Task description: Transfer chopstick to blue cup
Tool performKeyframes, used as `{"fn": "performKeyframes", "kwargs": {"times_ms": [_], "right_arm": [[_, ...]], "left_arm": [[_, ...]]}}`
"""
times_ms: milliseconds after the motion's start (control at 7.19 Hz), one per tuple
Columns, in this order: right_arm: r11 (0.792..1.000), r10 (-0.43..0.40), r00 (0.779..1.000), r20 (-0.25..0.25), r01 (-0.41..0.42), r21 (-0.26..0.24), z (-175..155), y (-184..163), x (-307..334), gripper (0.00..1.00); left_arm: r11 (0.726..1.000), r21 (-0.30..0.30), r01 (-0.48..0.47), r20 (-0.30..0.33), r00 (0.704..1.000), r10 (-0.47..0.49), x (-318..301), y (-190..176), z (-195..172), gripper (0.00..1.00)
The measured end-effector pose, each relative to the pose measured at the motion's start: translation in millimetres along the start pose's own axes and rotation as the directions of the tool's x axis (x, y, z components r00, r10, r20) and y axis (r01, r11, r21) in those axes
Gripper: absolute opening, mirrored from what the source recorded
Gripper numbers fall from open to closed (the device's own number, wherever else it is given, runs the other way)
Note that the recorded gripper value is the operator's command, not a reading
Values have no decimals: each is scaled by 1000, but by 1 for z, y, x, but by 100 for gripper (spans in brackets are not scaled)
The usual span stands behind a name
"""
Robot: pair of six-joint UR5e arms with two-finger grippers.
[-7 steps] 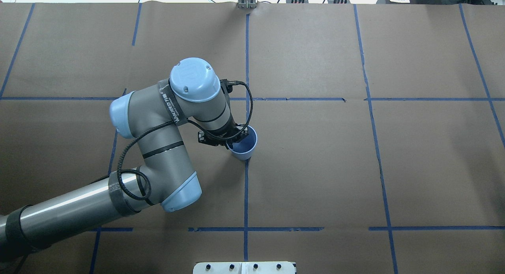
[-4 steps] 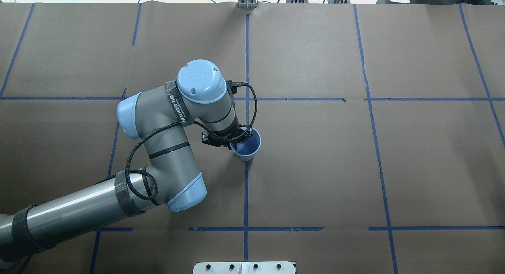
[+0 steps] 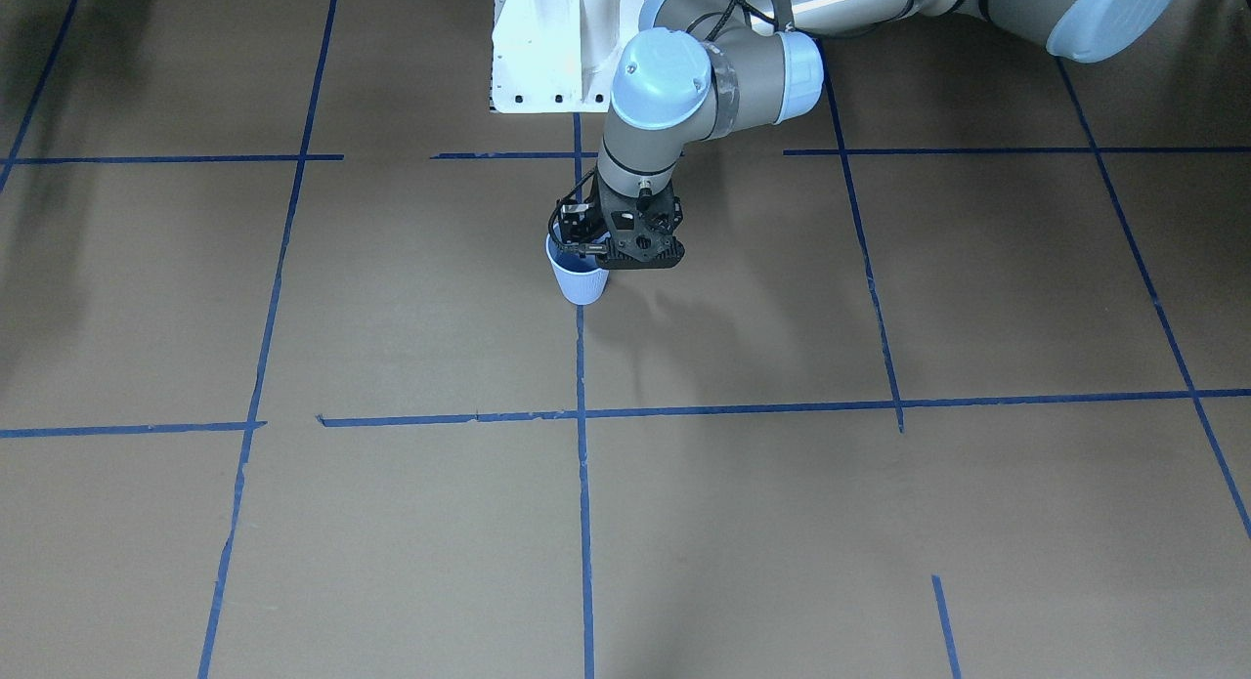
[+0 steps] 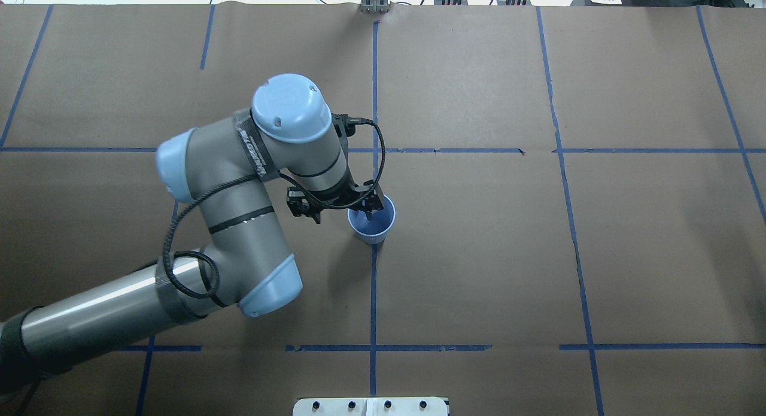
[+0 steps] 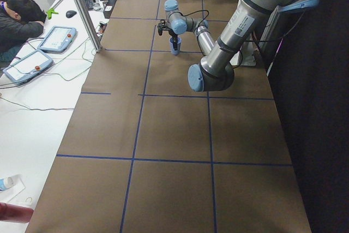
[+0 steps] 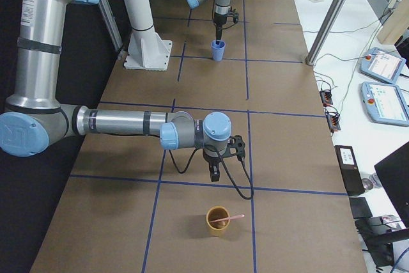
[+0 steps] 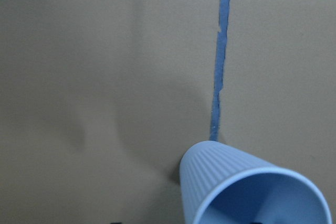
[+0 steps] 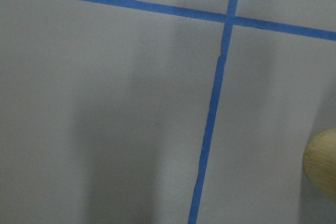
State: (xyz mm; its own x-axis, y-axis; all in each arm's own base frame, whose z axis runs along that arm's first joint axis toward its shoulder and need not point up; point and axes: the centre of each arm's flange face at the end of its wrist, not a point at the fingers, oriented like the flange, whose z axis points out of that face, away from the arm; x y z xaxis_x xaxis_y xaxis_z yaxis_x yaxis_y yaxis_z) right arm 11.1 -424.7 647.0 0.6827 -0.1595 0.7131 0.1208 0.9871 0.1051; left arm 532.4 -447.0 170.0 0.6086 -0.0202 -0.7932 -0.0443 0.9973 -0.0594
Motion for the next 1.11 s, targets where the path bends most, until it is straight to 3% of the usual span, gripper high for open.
{"fn": "performKeyframes", "kwargs": {"times_ms": [417, 834, 974, 1113], "right_arm": [[1000, -4, 1000, 0, 4, 7, -3, -1, -2, 100], [1000, -9, 1000, 2, 9, 8, -3, -2, -2, 100], [1000, -13, 1000, 2, 13, 7, -3, -2, -1, 100], [1000, -14, 1000, 0, 14, 10, -4, -1, 1, 100]], "left_arm": [[982, -13, -187, 64, 980, 188, -115, -24, -69, 100], [926, -45, -376, 96, 921, 379, -332, -74, -127, 100], [921, -47, -386, 91, 917, 388, -412, -82, -149, 100], [935, -41, -354, 83, 931, 356, -487, -77, -166, 100]]}}
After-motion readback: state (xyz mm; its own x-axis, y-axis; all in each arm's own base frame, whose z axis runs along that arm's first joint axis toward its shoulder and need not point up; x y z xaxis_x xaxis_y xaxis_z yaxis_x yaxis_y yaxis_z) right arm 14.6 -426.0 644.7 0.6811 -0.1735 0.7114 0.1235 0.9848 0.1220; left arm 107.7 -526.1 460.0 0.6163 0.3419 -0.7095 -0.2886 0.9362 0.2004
